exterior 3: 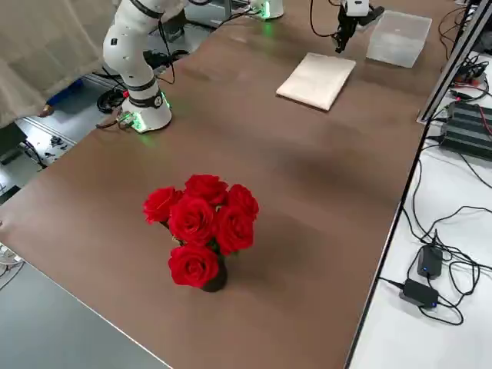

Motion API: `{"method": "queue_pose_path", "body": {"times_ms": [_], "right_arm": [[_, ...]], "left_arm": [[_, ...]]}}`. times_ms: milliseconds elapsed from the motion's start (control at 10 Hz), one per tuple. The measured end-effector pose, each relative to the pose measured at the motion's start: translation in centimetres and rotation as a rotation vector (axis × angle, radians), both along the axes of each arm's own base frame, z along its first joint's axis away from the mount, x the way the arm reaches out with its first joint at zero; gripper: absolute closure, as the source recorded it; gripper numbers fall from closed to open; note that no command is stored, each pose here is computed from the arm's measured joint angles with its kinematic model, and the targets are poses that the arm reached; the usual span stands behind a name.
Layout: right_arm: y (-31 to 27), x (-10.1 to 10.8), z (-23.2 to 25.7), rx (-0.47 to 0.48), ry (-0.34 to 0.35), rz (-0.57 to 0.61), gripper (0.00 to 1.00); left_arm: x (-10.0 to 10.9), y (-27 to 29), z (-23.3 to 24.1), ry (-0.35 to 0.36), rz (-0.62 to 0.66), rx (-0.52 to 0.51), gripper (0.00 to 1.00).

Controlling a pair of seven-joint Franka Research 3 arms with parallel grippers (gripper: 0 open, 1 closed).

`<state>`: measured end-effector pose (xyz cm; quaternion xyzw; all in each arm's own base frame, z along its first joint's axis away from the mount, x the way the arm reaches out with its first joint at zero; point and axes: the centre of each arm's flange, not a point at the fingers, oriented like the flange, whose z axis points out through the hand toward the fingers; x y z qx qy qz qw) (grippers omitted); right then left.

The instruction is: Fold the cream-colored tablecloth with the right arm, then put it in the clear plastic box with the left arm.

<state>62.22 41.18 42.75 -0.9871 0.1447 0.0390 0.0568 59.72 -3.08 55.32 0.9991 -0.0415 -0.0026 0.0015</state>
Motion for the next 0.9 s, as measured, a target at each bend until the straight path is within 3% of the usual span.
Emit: {"method": "queue_pose_path", "body": {"times_ms": [200,400,600,900], "right_arm": [[-7.0,1.8,4.8,-0.008,0.011,0.025,0.77],[-13.5,3.1,7.9,-0.012,0.02,0.039,0.77],[-19.6,4.0,10.5,-0.014,0.005,0.044,0.77],[-28.8,4.8,13.1,-0.043,-0.009,0.074,0.74]], "left_arm": [[0.1,-1.8,-1.8,0.035,-0.03,0.0,0.0],[-0.2,-7.0,-5.5,0.105,-0.096,-0.012,0.0],[-1.1,-12.7,-9.0,0.161,-0.091,-0.122,0.0],[-2.0,-14.5,-15.1,0.196,-0.006,-0.31,0.0]]}}
